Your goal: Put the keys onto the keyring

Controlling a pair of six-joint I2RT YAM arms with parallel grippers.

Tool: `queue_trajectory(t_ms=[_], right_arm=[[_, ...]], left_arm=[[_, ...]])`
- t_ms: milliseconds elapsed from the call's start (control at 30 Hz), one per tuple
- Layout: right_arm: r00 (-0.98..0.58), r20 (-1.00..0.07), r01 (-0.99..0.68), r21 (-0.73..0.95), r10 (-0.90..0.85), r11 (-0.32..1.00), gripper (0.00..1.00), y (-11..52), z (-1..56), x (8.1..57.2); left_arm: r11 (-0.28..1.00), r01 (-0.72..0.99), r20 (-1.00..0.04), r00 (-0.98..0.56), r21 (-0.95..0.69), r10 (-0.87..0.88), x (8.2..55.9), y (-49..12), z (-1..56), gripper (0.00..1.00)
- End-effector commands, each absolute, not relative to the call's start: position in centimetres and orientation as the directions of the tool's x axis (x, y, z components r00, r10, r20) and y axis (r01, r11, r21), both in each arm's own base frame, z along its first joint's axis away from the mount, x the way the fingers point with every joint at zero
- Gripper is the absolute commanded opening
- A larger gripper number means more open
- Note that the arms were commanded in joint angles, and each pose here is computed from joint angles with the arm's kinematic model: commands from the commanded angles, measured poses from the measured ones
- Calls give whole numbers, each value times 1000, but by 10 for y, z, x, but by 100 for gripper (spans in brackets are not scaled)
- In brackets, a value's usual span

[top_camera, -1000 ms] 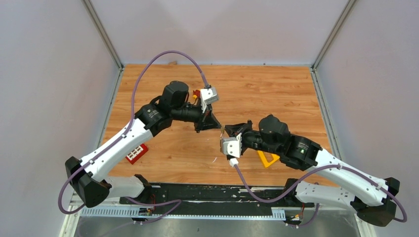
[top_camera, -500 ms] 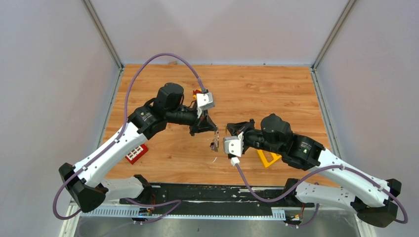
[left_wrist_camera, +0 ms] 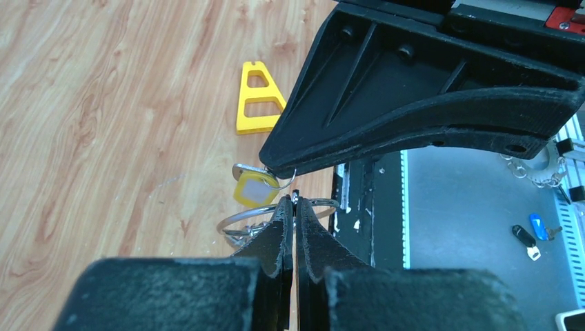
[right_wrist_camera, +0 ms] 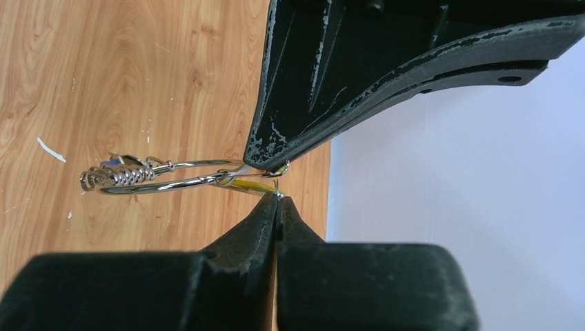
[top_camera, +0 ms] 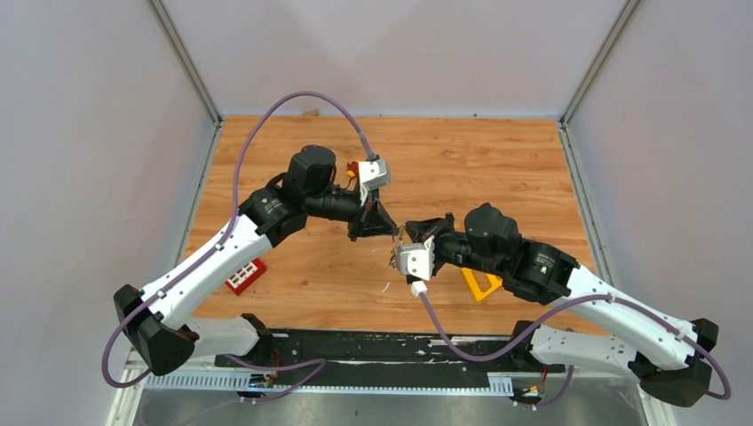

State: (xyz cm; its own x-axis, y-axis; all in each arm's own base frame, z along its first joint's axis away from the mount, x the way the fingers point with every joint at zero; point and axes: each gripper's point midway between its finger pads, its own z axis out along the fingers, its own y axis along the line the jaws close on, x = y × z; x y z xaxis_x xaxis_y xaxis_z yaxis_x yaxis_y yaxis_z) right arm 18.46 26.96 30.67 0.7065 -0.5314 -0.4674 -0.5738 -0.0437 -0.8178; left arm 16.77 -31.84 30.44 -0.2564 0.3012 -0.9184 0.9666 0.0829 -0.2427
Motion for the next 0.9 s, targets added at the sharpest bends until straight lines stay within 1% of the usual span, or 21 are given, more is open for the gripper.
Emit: queue_trajectory(t_ms=[0,433,633,867], right_arm=[[712,-484,-564,-826,-509,-4,0,275,318,187],[716,-485,-570,-821,-501,-20,0,276,313,183],[719,-484,-571,-820,-498,-27,0,275,312,182],[718,-479,-571,-820,-505,-35,0,276,309,183]], left_arm=[[55,972,-941,-235,-229,243,166,-323,325,0],[68,970,-941,-242,-232,236,168,-322,324,0],[95,968,-943,-248,-232,222,174,-319,326,0],[90,966,-943,-255,-241,213,173,-318,328,0]])
